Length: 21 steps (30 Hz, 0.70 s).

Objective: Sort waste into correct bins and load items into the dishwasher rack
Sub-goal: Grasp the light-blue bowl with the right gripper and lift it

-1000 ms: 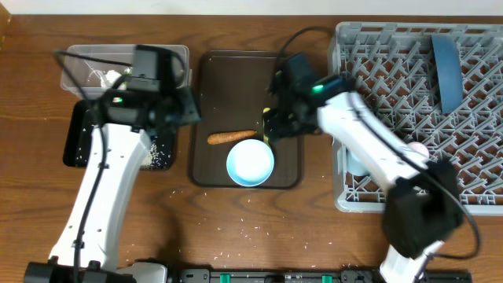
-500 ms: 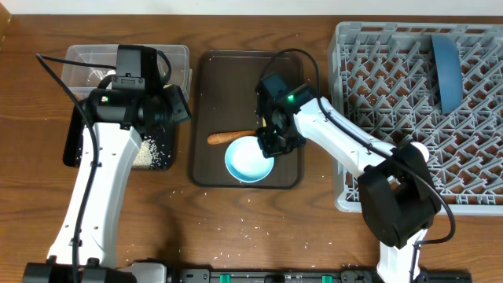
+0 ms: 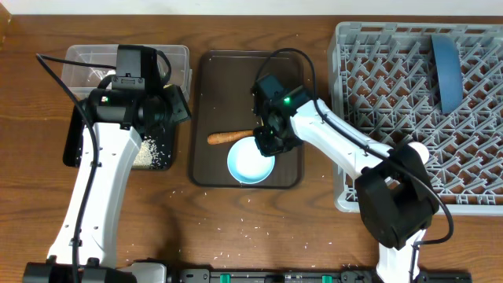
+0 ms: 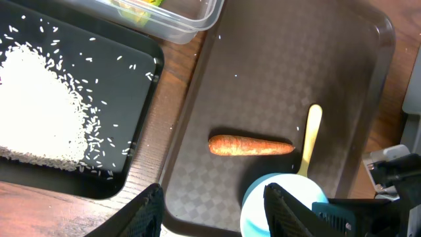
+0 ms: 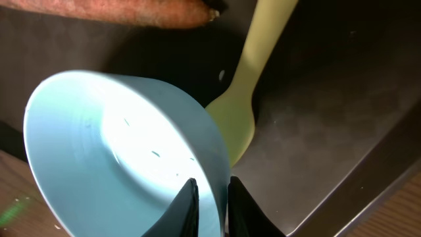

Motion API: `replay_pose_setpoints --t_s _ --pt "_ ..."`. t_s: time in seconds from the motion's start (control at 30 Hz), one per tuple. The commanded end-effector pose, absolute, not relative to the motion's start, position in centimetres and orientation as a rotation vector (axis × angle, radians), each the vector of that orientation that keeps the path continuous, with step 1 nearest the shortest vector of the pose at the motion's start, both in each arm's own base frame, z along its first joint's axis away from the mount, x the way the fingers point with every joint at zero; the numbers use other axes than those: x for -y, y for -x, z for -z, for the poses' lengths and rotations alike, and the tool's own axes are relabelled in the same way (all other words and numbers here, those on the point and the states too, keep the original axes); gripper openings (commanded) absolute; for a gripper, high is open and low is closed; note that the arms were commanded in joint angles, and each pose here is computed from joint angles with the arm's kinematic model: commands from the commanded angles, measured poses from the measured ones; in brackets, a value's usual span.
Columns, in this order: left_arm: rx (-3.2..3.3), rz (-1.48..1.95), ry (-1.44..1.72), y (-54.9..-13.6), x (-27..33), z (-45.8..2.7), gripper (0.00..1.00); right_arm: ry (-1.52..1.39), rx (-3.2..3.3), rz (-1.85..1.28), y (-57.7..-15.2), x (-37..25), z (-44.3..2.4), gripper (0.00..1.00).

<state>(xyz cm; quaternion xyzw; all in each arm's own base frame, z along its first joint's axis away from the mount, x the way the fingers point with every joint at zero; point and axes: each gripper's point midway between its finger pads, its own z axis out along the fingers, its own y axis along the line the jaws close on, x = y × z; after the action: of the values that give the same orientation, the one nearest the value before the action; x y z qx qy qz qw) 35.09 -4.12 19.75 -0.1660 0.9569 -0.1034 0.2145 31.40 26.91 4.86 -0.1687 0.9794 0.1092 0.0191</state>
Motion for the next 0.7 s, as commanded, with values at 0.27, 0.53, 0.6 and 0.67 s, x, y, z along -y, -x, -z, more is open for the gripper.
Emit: replay_pose_setpoints --t_s 0.27,0.53,0.6,0.67 --pt "-2.65 0.281 0.478 -35.2 3.9 -19.8 0.52 0.529 -3.027 -0.218 -31.9 -26.4 -3.9 0.01" --pt "-2.65 0.281 0.479 -35.2 3.9 -19.8 0.53 0.289 -2.769 -0.059 -39.2 -21.1 -12.7 0.01" --pt "-2.65 0.281 0.478 -35.2 3.9 -19.8 0.63 0.183 -2.649 0.067 -41.5 -18.0 -16.3 0.01" --pt "-2.651 0.281 0.478 -35.2 3.9 -19.8 0.65 0.049 -2.497 0.25 -43.6 -13.9 -20.3 0.01"
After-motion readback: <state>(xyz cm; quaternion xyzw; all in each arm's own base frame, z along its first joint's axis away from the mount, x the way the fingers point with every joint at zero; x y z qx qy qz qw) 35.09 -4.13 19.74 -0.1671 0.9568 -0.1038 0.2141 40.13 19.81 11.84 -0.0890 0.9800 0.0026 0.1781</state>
